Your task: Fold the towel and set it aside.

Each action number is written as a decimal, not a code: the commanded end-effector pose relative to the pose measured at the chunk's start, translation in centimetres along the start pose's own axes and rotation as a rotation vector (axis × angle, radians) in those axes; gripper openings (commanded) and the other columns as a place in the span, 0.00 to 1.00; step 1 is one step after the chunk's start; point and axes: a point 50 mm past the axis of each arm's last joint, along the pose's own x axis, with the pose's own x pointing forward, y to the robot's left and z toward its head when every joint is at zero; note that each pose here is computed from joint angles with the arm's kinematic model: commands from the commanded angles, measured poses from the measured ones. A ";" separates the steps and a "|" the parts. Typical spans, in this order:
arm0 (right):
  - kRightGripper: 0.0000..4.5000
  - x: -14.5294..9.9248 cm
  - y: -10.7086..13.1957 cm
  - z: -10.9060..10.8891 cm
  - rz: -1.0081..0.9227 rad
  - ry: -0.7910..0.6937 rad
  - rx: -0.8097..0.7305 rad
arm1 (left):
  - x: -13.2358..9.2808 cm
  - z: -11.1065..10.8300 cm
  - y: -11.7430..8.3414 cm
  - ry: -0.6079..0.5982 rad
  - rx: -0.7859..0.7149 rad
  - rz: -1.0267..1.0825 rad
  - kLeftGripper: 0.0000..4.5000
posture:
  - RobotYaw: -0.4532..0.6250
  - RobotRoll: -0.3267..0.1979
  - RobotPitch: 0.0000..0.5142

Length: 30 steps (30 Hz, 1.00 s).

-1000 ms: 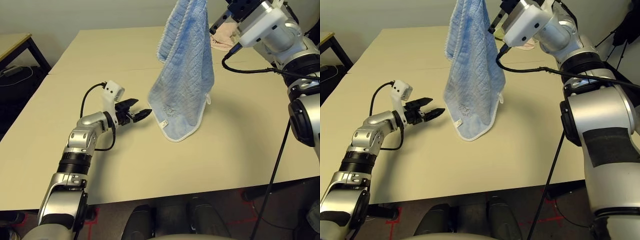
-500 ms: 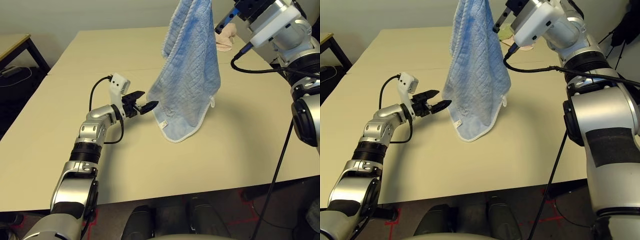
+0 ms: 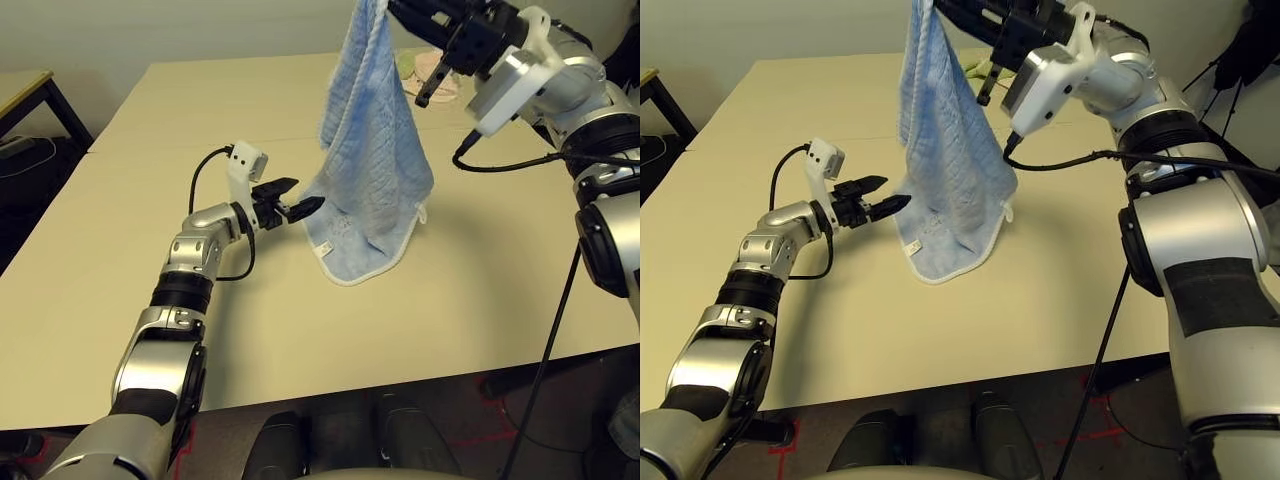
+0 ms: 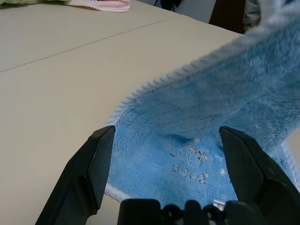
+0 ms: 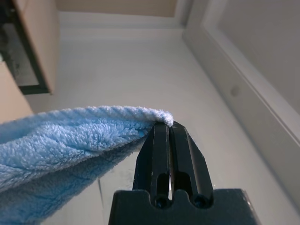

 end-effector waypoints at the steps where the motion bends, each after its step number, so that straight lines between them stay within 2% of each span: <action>1: 0.01 0.1 -2.7 0.4 0.003 -0.029 -0.114 | 0.0 0.0 0.1 0.015 0.014 -0.007 1.00 | 0.43 0.62 0.02; 10: 0.01 1.3 -4.0 1.2 -0.051 -0.098 -0.166 | -0.9 -0.7 0.4 0.036 0.004 0.008 1.00 | 0.43 0.62 0.02; 12: 0.01 1.5 -4.6 1.2 -0.086 -0.101 -0.170 | -1.2 -0.8 0.4 0.039 0.003 0.010 1.00 | 0.44 0.62 0.02; 14: 0.01 1.8 -5.8 1.0 -0.209 -0.080 -0.131 | -1.4 -0.9 0.5 0.043 0.002 0.012 1.00 | 0.44 0.62 0.02; 16: 0.01 2.2 -6.3 1.2 -0.228 -0.094 -0.124 | -1.7 -0.9 0.6 0.048 0.001 0.015 1.00 | 0.44 0.62 0.02; 19: 0.01 2.1 -6.3 1.3 -0.211 -0.104 -0.123 | -1.8 -0.9 0.7 0.053 0.002 0.021 1.00 | 0.45 0.62 0.02; 24: 0.01 1.2 -6.8 0.7 -0.218 -0.041 -0.117 | -1.9 -0.9 0.8 0.054 0.003 0.031 1.00 | 0.45 0.62 0.02; 30: 0.01 0.9 -6.1 0.3 -0.177 -0.004 -0.102 | -1.9 -0.8 1.0 0.055 0.002 0.035 1.00 | 0.45 0.62 0.00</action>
